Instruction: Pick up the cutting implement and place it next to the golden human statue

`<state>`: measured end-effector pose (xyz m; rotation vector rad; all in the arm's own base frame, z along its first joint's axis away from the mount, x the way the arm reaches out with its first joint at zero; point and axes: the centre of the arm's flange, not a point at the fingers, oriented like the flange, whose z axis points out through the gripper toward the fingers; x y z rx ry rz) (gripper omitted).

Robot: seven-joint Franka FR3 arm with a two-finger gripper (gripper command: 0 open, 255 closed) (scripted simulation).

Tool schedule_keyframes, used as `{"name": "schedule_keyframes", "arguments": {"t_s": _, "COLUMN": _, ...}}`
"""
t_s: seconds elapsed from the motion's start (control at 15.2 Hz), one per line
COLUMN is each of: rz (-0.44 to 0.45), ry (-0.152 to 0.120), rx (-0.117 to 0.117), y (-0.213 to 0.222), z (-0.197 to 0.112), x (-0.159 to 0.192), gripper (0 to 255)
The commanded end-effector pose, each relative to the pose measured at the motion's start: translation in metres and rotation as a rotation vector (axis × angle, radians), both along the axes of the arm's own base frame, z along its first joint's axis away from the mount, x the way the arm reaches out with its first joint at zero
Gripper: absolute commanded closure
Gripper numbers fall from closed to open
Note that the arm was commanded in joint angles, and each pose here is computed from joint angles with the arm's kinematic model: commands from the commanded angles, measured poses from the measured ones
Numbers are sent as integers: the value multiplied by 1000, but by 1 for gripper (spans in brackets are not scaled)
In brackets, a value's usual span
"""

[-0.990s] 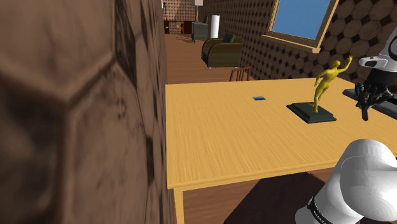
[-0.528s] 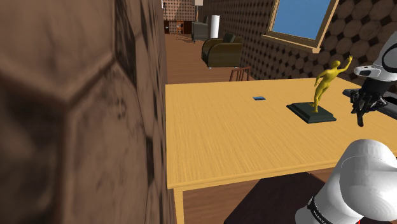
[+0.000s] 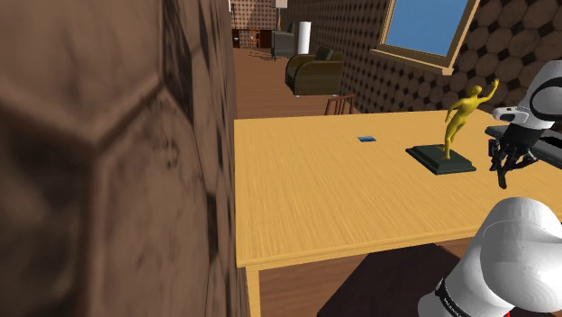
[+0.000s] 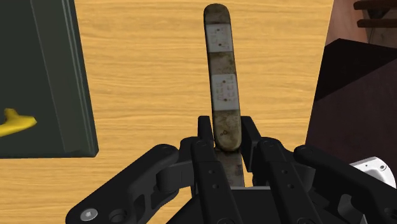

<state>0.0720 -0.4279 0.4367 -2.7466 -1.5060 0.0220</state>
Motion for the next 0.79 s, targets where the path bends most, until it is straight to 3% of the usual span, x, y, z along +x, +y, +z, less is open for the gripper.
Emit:
{"name": "schedule_keyframes", "arguments": {"t_s": 0.0, "rz": 0, "ry": 0, "rx": 0, "y": 0, "z": -10, "x": -1, "gripper": 255}}
{"name": "schedule_keyframes", "arguments": {"t_s": 0.73, "rz": 0, "ry": 0, "rx": 0, "y": 0, "z": -68, "x": -1, "gripper": 255}}
